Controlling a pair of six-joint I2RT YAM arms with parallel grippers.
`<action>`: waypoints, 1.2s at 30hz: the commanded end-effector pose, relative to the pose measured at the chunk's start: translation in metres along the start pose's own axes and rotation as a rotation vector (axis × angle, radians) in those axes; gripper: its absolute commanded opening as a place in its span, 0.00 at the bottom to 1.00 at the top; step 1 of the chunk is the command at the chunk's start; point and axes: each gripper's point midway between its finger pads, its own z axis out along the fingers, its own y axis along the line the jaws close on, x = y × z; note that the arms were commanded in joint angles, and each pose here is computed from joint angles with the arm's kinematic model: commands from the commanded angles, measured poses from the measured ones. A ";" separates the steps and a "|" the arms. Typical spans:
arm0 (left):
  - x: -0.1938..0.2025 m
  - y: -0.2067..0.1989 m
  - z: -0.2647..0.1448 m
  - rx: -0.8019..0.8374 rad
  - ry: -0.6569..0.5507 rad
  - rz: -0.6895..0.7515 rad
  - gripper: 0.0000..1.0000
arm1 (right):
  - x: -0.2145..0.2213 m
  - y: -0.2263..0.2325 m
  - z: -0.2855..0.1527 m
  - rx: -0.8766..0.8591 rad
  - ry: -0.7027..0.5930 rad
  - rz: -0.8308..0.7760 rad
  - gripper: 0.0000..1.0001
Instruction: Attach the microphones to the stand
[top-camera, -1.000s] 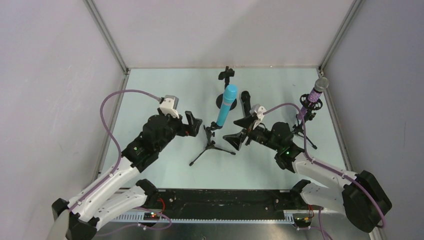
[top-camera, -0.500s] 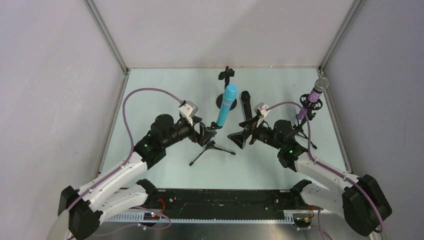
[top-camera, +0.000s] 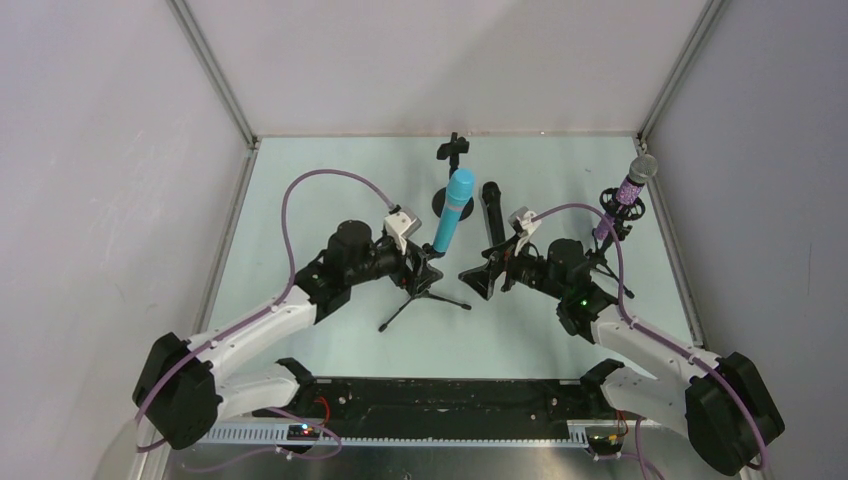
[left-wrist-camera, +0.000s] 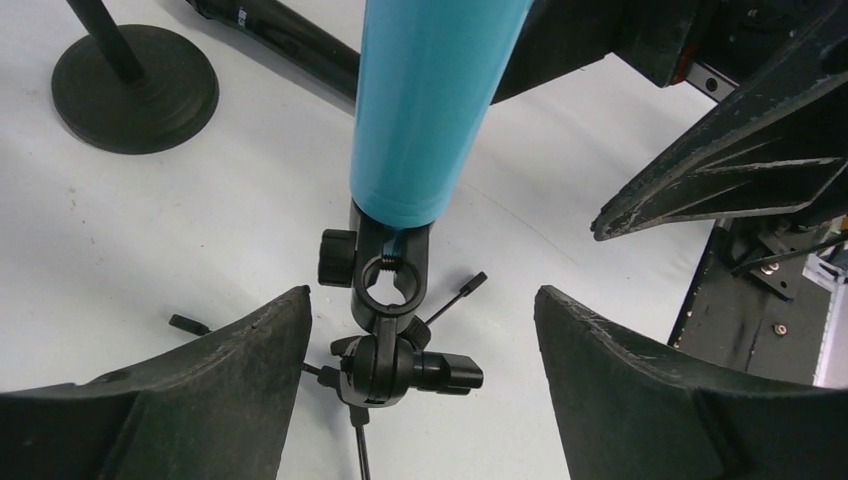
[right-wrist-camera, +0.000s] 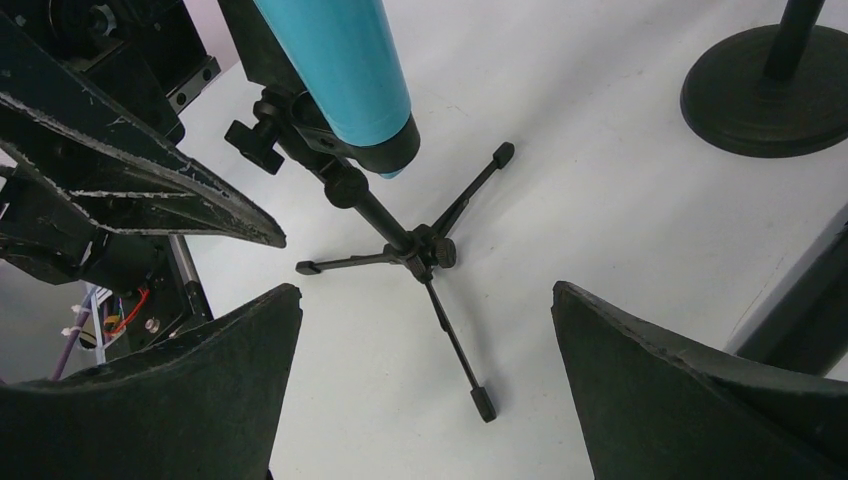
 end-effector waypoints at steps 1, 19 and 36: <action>-0.035 0.006 0.001 -0.032 -0.086 0.059 0.83 | -0.014 0.003 -0.001 -0.014 -0.032 -0.032 0.99; -0.019 0.018 0.005 -0.079 -0.048 0.075 0.70 | -0.016 0.002 -0.002 -0.014 -0.038 -0.041 0.99; -0.033 0.013 0.008 -0.070 -0.065 0.010 0.01 | -0.014 0.004 0.001 -0.026 -0.037 -0.062 0.99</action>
